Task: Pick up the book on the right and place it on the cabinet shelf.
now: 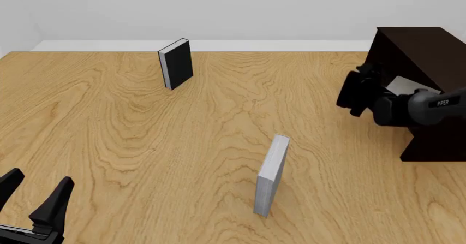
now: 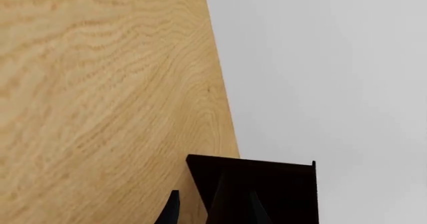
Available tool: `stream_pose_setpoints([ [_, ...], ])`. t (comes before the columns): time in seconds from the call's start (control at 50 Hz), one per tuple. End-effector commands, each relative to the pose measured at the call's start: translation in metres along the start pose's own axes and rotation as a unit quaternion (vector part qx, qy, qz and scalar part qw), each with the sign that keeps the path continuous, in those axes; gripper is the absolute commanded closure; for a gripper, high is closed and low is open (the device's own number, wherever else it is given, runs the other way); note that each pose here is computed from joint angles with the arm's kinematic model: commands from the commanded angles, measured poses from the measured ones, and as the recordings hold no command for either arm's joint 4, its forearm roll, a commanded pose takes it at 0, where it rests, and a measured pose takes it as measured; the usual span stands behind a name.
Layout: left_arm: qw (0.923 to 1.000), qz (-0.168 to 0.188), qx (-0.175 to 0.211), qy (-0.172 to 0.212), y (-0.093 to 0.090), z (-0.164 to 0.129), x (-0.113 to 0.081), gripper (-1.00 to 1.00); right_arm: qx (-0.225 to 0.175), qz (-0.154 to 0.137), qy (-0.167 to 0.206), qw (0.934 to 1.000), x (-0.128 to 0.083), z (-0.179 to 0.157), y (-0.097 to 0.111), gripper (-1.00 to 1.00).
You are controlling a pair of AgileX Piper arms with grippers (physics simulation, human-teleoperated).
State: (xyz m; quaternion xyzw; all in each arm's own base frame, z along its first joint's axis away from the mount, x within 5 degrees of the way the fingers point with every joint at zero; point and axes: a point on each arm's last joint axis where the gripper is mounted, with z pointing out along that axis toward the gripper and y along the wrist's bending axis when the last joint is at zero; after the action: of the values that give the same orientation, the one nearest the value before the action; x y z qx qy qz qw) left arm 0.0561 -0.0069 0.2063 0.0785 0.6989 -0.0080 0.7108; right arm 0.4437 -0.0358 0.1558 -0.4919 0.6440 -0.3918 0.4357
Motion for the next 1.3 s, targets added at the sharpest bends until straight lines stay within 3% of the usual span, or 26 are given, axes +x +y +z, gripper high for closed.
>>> stream_pose_setpoints([
  [0.02,1.0000,0.001,0.002,0.002,0.000,0.000,0.000,-1.00,0.003,0.000,-0.002,1.0000,-0.003,0.000,-0.006,-1.00],
  [1.04,1.0000,0.002,0.010,-0.001,-0.001,0.000,0.000,-1.00,0.025,0.008,0.042,0.9988,0.037,-0.029,-0.023,-1.00],
  [1.3,0.9999,0.002,0.011,0.001,-0.001,0.000,0.000,-1.00,0.025,0.011,0.051,0.9983,0.045,-0.034,-0.018,-1.00],
])
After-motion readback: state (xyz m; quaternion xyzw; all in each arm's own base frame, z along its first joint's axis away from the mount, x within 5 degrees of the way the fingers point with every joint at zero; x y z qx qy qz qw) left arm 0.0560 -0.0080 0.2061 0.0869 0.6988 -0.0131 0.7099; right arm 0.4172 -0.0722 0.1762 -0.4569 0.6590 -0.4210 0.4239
